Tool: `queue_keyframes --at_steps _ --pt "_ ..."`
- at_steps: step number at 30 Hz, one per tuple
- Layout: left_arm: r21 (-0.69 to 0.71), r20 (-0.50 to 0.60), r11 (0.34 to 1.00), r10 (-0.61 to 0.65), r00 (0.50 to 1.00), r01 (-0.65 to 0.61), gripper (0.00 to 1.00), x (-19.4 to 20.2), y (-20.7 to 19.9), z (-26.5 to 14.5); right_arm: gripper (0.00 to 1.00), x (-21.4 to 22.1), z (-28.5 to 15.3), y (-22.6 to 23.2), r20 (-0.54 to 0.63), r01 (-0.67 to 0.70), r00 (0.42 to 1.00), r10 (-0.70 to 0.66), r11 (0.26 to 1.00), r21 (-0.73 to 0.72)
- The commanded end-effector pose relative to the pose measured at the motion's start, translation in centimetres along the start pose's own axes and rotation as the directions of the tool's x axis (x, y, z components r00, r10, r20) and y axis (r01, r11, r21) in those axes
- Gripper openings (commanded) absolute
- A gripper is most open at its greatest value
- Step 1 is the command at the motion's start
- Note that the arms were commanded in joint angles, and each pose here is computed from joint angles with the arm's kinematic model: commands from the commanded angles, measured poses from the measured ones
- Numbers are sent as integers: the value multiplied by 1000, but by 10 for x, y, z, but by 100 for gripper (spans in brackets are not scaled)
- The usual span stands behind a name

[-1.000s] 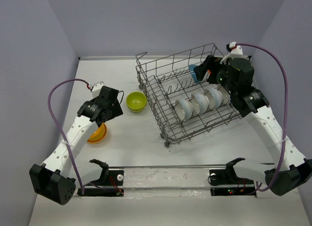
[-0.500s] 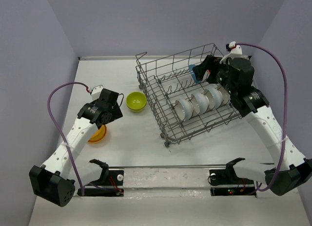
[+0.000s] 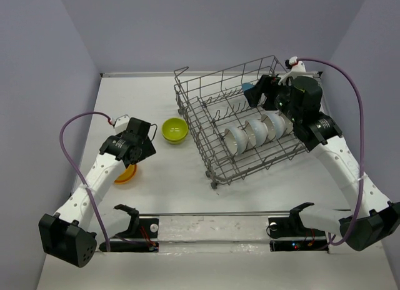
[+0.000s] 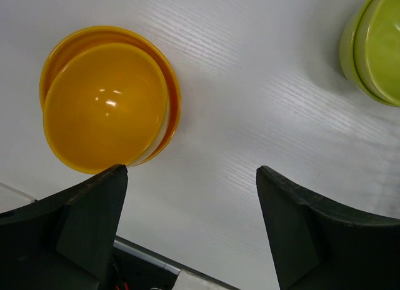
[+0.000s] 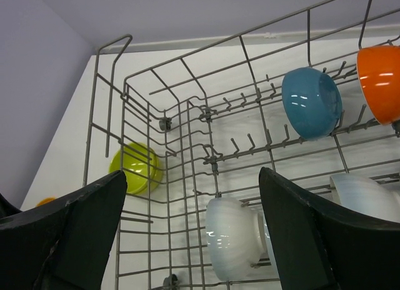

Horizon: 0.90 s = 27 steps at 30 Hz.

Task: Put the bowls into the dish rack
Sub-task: Pick up the bowl from the bowl.

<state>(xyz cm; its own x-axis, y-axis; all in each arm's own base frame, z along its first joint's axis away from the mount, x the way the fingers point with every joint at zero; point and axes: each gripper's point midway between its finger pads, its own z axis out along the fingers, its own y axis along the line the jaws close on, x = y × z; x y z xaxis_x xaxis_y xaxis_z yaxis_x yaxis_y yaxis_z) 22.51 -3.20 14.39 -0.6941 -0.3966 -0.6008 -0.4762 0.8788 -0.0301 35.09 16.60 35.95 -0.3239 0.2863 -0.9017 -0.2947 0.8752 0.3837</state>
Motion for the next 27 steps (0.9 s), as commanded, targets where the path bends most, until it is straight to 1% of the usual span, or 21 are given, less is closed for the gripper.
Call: queue_keyframes --at_steps 1,2,8,12,16,23,27 --pt "-50 22 999 -1 1000 2 93 -6 12 2 92 -12 -1 12 43 -1 999 4 998 -57" --pt "-65 34 998 2 999 0 93 -9 14 2 92 -11 0 13 41 -1 999 4 998 -62" --pt "-118 25 993 -29 999 32 93 -9 24 8 92 -7 3 16 25 -2 1000 4 997 -83" --pt "-127 24 991 -49 999 51 93 -12 24 11 92 -4 3 16 20 -2 1000 4 996 -89" --pt "-104 4 992 -76 997 76 93 -12 17 16 92 -3 2 17 18 -1 1000 2 996 -93" --pt "-63 -83 991 -120 989 115 92 2 12 35 92 -1 2 18 10 -1 1000 2 995 -105" --pt "-71 -116 987 -151 982 144 91 6 17 45 92 0 2 18 9 2 1000 -1 995 -104"
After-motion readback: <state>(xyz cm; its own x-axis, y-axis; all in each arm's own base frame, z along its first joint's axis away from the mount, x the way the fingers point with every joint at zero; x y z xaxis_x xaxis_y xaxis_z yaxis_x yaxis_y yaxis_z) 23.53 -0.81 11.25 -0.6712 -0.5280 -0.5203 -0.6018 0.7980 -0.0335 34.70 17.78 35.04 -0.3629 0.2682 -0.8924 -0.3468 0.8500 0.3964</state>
